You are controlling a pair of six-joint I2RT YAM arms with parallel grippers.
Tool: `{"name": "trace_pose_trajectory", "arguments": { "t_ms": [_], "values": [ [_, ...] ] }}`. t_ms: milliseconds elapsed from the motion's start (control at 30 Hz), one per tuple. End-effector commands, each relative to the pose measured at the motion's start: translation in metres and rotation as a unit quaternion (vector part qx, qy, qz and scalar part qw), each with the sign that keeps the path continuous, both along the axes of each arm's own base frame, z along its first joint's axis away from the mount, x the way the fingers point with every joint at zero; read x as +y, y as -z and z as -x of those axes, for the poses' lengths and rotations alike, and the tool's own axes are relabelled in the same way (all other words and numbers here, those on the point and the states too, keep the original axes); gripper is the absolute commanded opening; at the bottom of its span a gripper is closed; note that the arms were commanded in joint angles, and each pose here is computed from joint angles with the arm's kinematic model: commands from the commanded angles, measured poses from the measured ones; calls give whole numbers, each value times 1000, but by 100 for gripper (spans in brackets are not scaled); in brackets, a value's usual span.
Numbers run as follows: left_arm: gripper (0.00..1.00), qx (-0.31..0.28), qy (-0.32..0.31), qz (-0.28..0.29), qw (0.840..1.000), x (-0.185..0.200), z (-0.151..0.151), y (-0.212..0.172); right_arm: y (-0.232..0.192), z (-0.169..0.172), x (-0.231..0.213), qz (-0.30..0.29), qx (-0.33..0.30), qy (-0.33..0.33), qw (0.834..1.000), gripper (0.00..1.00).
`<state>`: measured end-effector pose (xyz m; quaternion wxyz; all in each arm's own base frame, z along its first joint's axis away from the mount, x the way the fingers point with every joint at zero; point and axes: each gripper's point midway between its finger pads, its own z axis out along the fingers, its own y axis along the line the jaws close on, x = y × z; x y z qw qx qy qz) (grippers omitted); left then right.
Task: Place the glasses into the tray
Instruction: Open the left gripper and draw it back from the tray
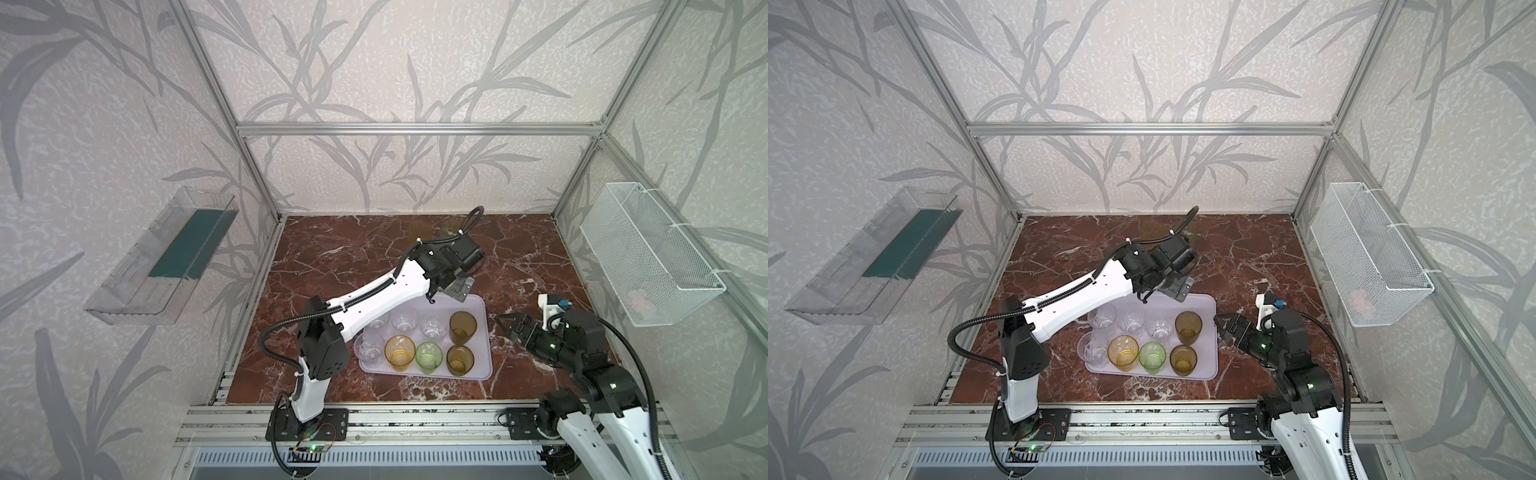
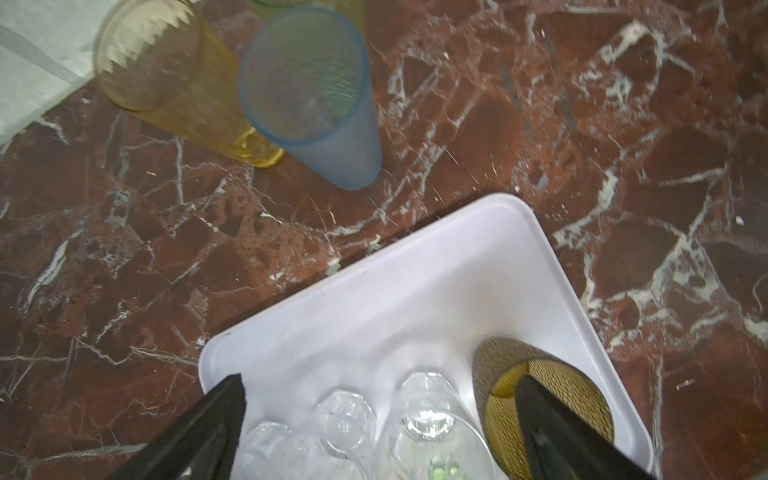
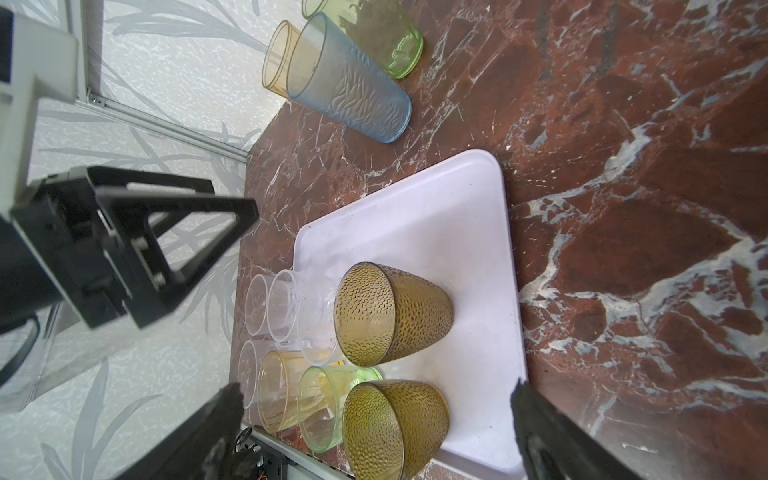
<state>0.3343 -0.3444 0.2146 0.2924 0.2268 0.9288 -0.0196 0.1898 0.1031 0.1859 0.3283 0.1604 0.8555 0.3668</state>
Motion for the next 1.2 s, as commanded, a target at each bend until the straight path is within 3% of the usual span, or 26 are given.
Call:
{"name": "trace_pose_trajectory", "arguments": {
  "t_ms": [0, 367, 433, 633, 767, 833, 1167],
  "values": [
    [99, -11, -27, 19, 999, 24, -23, -24, -10, 3, 2, 10, -26, -19, 999, 99],
    [95, -3, -98, 101, 990, 63, -99, -40, -31, 5, -2, 30, -107, -26, 993, 99],
    [91, -1, -108, 110, 988, 68, -113, -40, -31, 6, -2, 29, -115, -26, 993, 99],
    [65, 14, -146, 134, 980, 82, -150, -26, -28, 8, -6, 54, -126, -27, 990, 99],
    [60, 17, -164, 117, 979, 93, -169, -10, -24, 6, -12, 72, -120, -14, 990, 99],
    [52, 16, -171, 110, 979, 97, -175, -5, -22, 5, -14, 74, -118, -11, 990, 99],
    [52, 25, -182, 119, 976, 104, -196, 20, -7, -3, -14, 81, -89, -7, 993, 99]
  ]
}}
